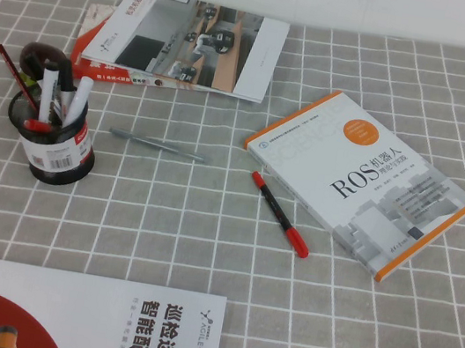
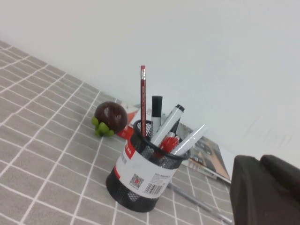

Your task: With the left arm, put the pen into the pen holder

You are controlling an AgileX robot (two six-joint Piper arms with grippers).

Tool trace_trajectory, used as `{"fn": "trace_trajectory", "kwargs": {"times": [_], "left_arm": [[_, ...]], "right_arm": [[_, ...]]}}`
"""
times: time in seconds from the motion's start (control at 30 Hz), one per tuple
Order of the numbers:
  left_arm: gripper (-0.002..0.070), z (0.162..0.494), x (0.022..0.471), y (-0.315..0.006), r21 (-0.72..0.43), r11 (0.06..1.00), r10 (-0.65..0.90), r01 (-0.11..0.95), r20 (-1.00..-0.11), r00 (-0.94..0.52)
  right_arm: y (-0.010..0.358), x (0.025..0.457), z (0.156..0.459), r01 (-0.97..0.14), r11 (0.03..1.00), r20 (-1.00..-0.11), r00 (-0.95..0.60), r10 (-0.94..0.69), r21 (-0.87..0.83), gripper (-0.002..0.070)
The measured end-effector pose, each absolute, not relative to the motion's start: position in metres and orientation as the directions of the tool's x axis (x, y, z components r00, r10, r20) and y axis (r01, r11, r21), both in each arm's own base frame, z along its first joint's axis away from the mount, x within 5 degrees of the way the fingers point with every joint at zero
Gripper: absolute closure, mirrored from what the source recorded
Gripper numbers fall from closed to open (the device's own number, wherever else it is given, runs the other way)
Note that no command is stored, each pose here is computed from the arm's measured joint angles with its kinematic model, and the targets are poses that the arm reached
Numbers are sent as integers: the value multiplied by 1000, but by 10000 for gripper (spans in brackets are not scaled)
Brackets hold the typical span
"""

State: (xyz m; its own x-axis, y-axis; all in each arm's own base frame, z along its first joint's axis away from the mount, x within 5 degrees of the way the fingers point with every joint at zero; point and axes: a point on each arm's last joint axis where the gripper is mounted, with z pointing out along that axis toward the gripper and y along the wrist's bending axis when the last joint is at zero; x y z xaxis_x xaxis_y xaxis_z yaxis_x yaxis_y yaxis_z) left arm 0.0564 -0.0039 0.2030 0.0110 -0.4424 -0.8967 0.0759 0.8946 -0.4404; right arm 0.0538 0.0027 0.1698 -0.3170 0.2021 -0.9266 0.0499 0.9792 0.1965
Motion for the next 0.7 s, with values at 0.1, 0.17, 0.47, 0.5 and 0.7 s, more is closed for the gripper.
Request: {"fn": "trace_trajectory", "kwargs": {"times": [0.1, 0.17, 0.47, 0.5, 0.7], "left_arm": [[677, 204, 56, -4, -442, 893, -445, 77, -895, 18], [677, 204, 56, -4, -448, 891, -451, 77, -893, 17], [680, 203, 56, -4, -462, 883, -464, 75, -886, 5], [680, 201, 56, -4, -465, 882, -466, 73, -885, -8], [680, 226, 54, -8, -464, 882, -458, 80, -885, -79]], "right_arm": [[3, 54, 170, 50, 979, -927, -317, 202, 196, 691], [3, 54, 170, 50, 979, -927, -317, 202, 196, 692], [3, 54, 170, 50, 979, -927, -317, 202, 196, 691], [3, 54, 170, 50, 979, -927, -317, 202, 196, 691], [3, 54, 170, 50, 979, -927, -317, 202, 196, 691]]}}
